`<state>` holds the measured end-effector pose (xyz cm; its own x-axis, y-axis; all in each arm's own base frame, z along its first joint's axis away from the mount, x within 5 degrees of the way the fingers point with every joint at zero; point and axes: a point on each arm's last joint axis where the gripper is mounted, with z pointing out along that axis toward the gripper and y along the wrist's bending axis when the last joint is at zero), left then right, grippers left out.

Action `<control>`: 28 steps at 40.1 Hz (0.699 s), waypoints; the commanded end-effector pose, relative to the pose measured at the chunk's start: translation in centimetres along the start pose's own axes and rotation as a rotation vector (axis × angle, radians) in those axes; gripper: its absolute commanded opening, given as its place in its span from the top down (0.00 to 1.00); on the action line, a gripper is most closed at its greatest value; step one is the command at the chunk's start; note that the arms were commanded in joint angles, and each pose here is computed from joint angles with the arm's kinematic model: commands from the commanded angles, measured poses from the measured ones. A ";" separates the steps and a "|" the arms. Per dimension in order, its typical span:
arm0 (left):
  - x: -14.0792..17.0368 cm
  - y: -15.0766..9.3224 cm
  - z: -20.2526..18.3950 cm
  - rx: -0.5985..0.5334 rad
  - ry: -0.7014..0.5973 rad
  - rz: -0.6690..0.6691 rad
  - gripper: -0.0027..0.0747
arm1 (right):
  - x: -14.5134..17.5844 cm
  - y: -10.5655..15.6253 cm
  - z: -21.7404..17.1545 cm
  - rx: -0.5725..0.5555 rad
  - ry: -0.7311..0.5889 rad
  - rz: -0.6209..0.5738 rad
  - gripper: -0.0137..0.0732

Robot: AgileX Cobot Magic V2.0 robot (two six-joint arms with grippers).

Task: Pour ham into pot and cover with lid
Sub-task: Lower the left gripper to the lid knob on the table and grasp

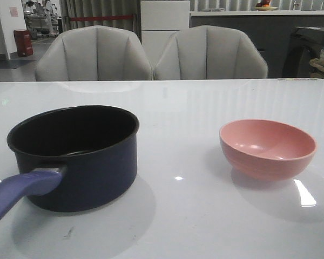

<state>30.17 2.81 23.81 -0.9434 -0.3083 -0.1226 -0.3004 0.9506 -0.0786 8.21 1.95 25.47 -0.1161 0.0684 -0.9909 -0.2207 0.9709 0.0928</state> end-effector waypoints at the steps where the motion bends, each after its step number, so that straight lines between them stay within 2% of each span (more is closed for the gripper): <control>1: -0.8 -0.4 -1.2 0.027 -0.037 -0.021 0.06 | -1.6 0.1 -0.1 -0.006 -0.097 -0.016 0.66; 16: -2.3 -0.7 2.0 0.035 0.052 -0.045 0.06 | -1.6 0.1 -0.1 -0.006 -0.097 -0.016 0.66; 28: -3.9 -1.1 2.5 0.041 0.055 -0.047 0.06 | -1.6 0.1 -0.1 -0.006 -0.097 -0.016 0.66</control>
<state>34.07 2.91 19.74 -0.9452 -0.3265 -0.0030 -0.3249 0.9414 -0.0906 8.21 1.95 25.47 -0.1161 0.0684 -0.9909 -0.2207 0.9709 0.0928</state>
